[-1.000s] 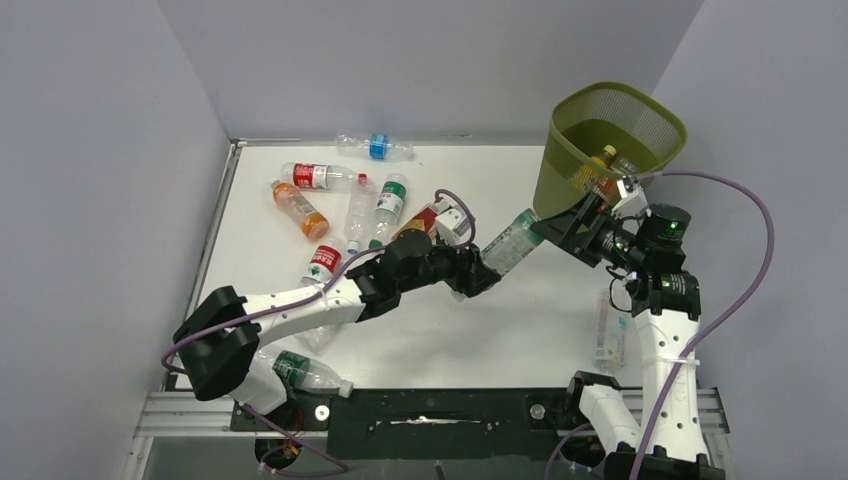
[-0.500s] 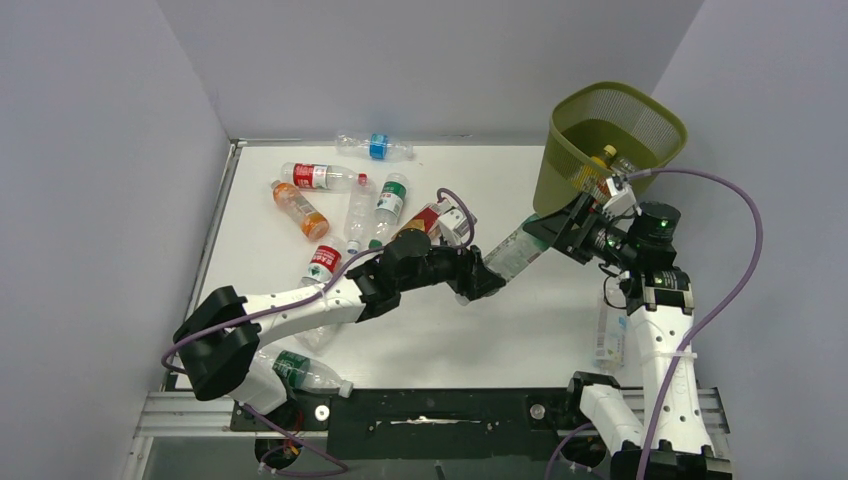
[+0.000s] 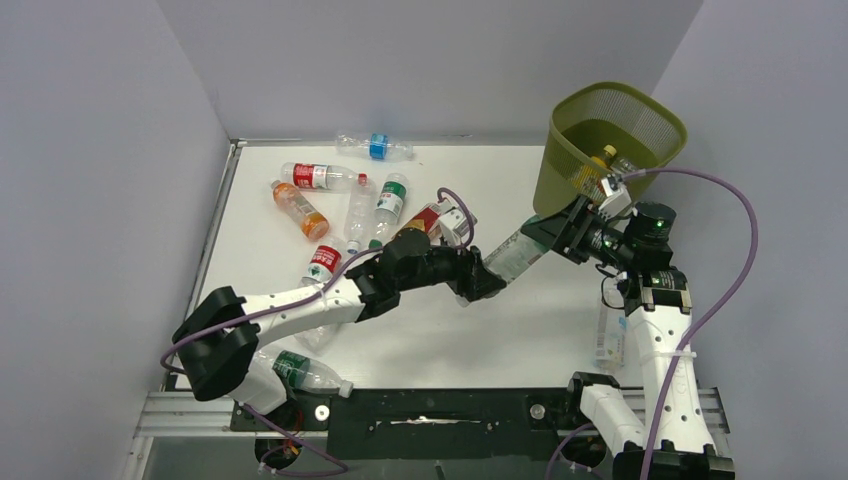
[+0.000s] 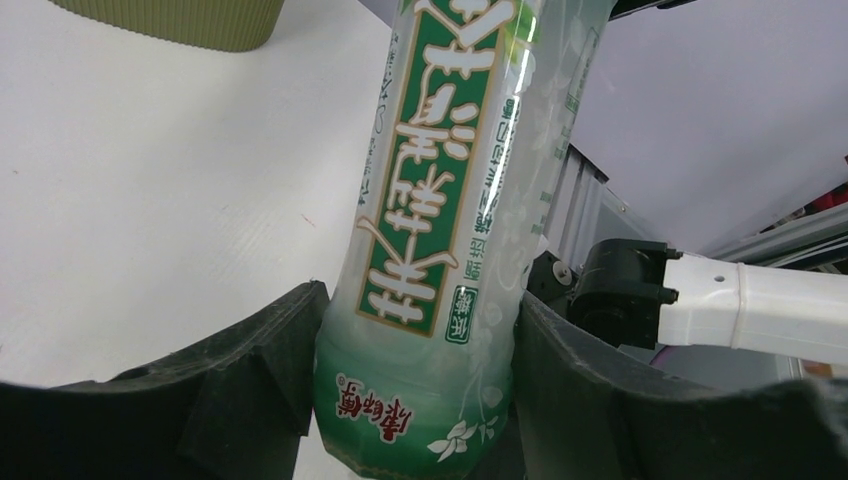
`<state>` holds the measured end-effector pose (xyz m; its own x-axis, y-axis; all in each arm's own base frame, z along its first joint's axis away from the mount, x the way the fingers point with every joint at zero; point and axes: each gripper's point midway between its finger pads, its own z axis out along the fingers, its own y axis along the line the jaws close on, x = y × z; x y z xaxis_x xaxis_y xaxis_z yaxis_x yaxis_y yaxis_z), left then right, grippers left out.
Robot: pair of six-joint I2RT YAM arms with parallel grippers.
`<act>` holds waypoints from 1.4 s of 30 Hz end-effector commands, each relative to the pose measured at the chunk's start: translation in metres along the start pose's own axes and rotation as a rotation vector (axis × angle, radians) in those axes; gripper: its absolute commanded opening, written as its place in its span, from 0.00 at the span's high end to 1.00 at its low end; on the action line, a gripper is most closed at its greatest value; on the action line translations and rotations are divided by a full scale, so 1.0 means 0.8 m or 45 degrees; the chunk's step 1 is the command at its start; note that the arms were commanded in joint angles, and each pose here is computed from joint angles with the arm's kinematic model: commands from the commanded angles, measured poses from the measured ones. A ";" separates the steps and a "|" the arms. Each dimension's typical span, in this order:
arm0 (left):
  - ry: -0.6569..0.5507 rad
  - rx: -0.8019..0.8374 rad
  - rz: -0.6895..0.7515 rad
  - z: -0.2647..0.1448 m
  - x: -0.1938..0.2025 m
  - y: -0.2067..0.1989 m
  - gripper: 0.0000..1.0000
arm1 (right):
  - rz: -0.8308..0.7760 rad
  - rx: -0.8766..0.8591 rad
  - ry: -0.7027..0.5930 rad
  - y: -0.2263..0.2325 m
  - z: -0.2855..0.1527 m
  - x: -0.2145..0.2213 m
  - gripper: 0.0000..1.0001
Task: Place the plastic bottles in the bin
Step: Pick up the plastic bottle at the center of the board.
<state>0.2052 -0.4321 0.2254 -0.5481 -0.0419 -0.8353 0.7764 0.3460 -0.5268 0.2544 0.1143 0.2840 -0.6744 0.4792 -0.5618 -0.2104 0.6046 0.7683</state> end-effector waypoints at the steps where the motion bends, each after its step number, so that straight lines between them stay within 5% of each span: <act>1: -0.086 0.018 0.031 -0.015 -0.042 -0.020 0.37 | -0.072 -0.019 -0.038 0.013 -0.003 -0.013 0.47; 3: -0.085 0.012 0.030 -0.020 -0.045 -0.021 0.13 | -0.073 -0.010 -0.043 0.014 -0.004 -0.015 0.48; 4: -0.087 0.008 0.030 -0.023 -0.047 -0.022 0.12 | -0.074 -0.008 -0.045 0.014 -0.004 -0.016 0.49; 30: -0.003 -0.257 -0.105 -0.093 -0.083 -0.015 0.11 | -0.094 0.036 -0.007 -0.043 -0.001 0.055 0.50; 42: 0.014 -0.357 -0.151 -0.133 -0.071 -0.008 0.11 | -0.165 0.073 -0.050 -0.031 -0.001 0.019 0.49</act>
<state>0.1984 -0.3432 0.2681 -0.6527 -0.0239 -0.7572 0.6024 0.5898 -0.5379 0.2326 0.1073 0.2183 -0.6883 0.4428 -0.5745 -0.1626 0.6777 0.7172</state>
